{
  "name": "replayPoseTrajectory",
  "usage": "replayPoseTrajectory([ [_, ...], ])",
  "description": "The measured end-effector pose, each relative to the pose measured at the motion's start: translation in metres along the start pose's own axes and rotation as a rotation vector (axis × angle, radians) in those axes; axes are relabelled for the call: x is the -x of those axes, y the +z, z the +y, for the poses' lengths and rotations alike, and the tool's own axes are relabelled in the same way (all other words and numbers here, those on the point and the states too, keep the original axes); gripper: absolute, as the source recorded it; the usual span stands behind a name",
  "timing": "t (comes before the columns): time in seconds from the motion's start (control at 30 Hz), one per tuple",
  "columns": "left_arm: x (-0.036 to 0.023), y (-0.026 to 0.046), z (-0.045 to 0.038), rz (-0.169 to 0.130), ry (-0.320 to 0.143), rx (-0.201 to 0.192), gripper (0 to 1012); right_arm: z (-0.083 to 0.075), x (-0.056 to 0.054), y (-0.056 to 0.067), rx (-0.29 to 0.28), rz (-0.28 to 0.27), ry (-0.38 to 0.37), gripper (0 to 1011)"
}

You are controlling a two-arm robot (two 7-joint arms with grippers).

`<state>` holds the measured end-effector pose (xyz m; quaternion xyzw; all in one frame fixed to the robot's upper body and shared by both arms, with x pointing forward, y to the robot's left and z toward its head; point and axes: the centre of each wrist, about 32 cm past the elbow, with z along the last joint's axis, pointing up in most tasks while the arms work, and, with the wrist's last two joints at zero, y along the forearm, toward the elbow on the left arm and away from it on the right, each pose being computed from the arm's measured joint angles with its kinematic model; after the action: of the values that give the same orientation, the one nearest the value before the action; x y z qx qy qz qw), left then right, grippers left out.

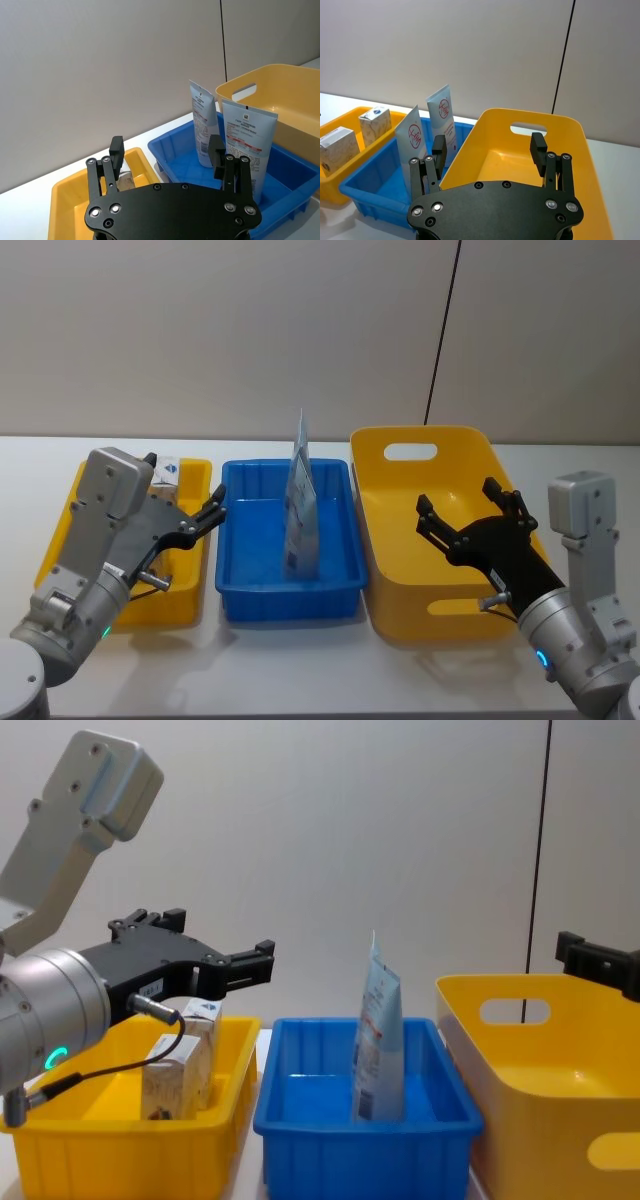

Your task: Bimanual collaborative sorting of washing and personal care products

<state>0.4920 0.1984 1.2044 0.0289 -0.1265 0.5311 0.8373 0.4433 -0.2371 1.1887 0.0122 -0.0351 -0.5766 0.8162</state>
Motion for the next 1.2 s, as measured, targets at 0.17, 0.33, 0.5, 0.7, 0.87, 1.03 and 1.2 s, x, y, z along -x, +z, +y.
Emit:
replayPoseTrajectory([
  [0.17,0.0000,0.0000,0.0000,0.000,0.000,0.000,1001,0.0000,0.0000,0.0000,0.000,0.000,0.000,1002],
  [0.33,0.0000,0.0000,0.0000,0.000,0.000,0.000,1001,0.0000,0.0000,0.0000,0.000,0.000,0.000,1002],
  [0.5,0.0001,0.0000,0.0000,0.000,0.000,0.000,1001,0.0000,0.0000,0.0000,0.000,0.000,0.000,1002],
  [0.7,0.0000,0.0000,0.0000,0.000,0.000,0.000,1001,0.0000,0.0000,0.0000,0.000,0.000,0.000,1002],
  [0.87,0.0000,0.0000,0.0000,0.000,0.000,0.000,1001,0.0000,0.0000,0.0000,0.000,0.000,0.000,1002],
  [1.03,0.0000,0.0000,0.0000,0.000,0.000,0.000,1001,0.0000,0.0000,0.0000,0.000,0.000,0.000,1002],
  [1.2,0.0000,0.0000,0.0000,0.000,0.000,0.000,1001,0.0000,0.0000,0.0000,0.000,0.000,0.000,1002],
])
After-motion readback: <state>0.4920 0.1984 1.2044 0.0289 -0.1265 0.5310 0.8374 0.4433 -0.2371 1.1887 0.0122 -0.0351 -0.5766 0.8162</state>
